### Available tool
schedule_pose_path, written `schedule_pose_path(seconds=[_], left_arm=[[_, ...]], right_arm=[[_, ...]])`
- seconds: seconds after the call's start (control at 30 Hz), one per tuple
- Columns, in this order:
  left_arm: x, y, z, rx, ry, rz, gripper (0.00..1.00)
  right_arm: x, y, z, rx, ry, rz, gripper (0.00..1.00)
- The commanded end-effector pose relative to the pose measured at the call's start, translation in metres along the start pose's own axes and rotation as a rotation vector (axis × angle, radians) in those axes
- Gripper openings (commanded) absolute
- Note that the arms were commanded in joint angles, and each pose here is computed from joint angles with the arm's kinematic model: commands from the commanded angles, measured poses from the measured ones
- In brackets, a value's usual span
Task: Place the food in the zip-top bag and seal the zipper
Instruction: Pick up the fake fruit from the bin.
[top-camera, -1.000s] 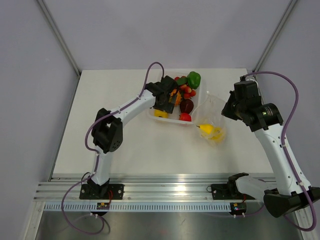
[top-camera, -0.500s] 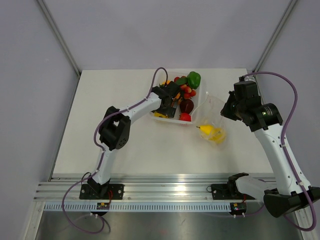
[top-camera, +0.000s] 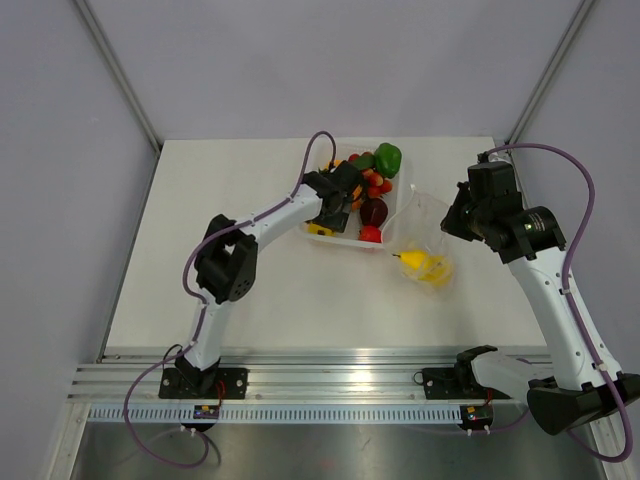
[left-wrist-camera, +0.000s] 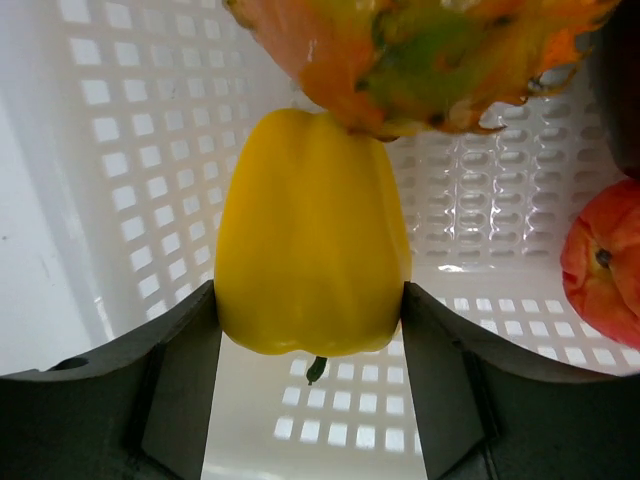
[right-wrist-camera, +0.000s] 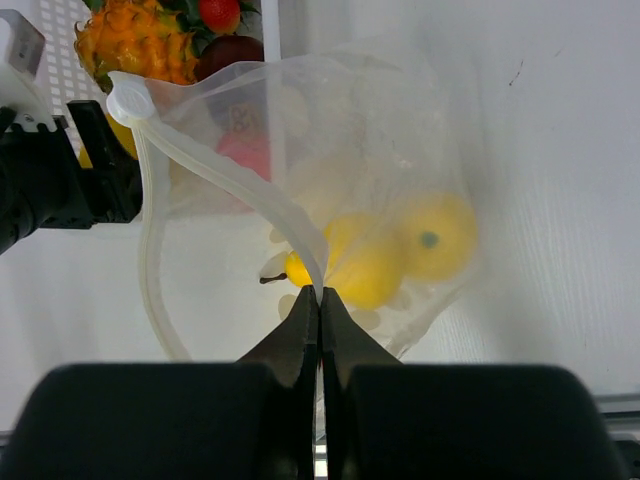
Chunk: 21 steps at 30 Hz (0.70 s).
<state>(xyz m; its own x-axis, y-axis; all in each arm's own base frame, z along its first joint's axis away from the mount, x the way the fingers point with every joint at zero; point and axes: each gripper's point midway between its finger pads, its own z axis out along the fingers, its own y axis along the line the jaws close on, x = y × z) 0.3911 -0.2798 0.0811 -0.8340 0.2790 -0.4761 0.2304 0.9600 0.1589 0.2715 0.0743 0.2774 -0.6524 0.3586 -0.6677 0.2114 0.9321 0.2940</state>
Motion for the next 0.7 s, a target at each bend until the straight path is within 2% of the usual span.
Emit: schedule_pose_path(seconds=[0.0, 0.33, 0.67], left_arm=[[-0.050, 0.015, -0.073, 0.030, -0.194, -0.061, 0.38], [-0.075, 0.010, -0.162, 0.214, -0.344, -0.069, 0.36], [-0.083, -0.031, -0.246, 0.603, -0.430, -0.046, 0.34]], right_arm=[[-0.009, 0.009, -0.004, -0.048, -0.035, 0.012, 0.02], [-0.005, 0.013, 0.004, -0.063, -0.020, 0.024, 0.01], [0.000, 0.024, 0.031, -0.084, 0.021, 0.033, 0.01]])
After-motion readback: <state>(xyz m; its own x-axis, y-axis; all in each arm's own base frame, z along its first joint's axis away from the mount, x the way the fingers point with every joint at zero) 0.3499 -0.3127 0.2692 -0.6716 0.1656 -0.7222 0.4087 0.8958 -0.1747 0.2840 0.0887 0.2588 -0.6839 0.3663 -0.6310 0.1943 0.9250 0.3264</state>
